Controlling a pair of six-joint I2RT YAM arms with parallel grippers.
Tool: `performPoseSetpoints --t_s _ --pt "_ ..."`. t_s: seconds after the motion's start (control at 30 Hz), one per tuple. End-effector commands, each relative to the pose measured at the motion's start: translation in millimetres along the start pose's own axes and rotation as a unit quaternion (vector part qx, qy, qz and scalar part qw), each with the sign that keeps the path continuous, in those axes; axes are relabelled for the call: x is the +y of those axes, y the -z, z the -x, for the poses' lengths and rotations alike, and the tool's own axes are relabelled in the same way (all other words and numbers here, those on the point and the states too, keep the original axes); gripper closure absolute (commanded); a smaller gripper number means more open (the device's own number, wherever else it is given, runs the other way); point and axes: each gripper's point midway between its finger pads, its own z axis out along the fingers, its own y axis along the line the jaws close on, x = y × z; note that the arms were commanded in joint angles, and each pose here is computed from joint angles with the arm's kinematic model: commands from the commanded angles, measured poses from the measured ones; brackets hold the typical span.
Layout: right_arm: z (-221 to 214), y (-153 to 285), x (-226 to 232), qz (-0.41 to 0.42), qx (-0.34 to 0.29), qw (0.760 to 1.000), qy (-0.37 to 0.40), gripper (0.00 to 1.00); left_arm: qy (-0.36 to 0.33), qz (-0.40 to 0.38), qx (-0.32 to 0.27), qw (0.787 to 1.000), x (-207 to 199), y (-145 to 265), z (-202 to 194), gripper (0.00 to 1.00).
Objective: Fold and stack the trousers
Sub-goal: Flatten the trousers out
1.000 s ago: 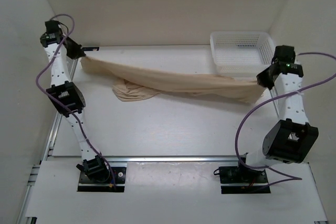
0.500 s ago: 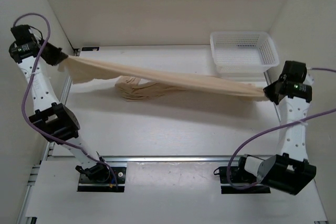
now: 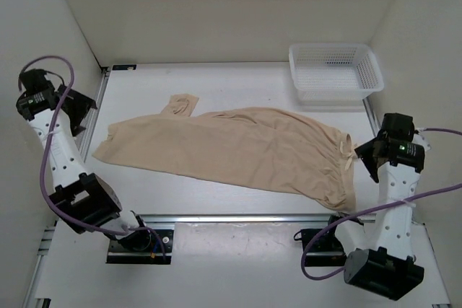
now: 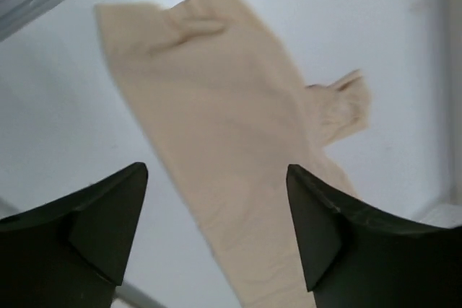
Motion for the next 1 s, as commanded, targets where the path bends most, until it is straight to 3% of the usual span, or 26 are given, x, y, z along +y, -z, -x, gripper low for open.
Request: performPoseSetpoints --t_s 0.0,0.07,0.1,0.13,0.17,0.2,0.27,0.3,0.4,0.43,0.47,0.53,0.63,0.67,0.73,0.97 --pt "39 10 42 0.069 -0.047 0.996 0.023 0.34 -0.066 -0.082 -0.062 0.992 -58 24 20 0.24" --pt "36 10 68 0.119 -0.018 0.992 0.043 0.38 -0.142 -0.100 -0.041 0.984 -95 10 7 0.55" --pt "38 11 87 0.159 -0.018 0.985 0.061 0.46 -0.165 -0.104 -0.036 0.980 -110 3 2 0.58" --pt "35 14 99 0.183 -0.009 0.979 0.086 0.50 -0.213 -0.090 -0.012 0.973 -123 -3 -23 0.58" --pt "30 12 107 0.194 0.002 0.976 0.098 0.55 -0.237 -0.100 -0.022 0.966 -144 1 -23 0.58" --pt "27 6 117 0.198 0.017 0.974 0.113 0.59 -0.255 -0.073 0.005 0.964 -151 -27 -36 0.54" --pt "17 2 136 0.208 0.037 0.965 0.154 0.70 -0.306 -0.063 -0.001 0.950 -184 -28 -59 0.47" --pt "14 3 145 0.215 0.039 0.960 0.176 0.76 -0.323 -0.042 0.015 0.945 -191 -54 -72 0.42" --pt "4 -12 157 0.210 0.072 0.954 0.202 0.81 -0.360 -0.046 0.005 0.932 -229 -65 -98 0.36" --pt "6 -15 162 0.211 0.071 0.954 0.202 0.83 -0.370 -0.036 0.020 0.928 -234 -90 -111 0.33" --pt "3 -27 161 0.194 0.082 0.955 0.209 0.83 -0.369 -0.039 0.021 0.928 -240 -97 -116 0.24" --pt "8 -33 168 0.191 0.079 0.956 0.209 0.81 -0.379 -0.045 0.034 0.924 -253 -116 -133 0.17" --pt "11 -60 177 0.161 0.095 0.962 0.199 0.64 -0.387 -0.053 0.040 0.920 -265 -140 -150 0.10" --pt "10 -65 180 0.155 0.101 0.964 0.191 0.51 -0.389 -0.048 0.045 0.919 -263 -147 -153 0.10" --pt "11 -88 179 0.136 0.128 0.968 0.168 0.43 -0.395 -0.045 0.057 0.916 -262 -163 -167 0.10" --pt "20 -144 187 0.093 0.168 0.975 0.115 0.41 -0.411 -0.019 0.091 0.907 -244 -203 -192 0.01"
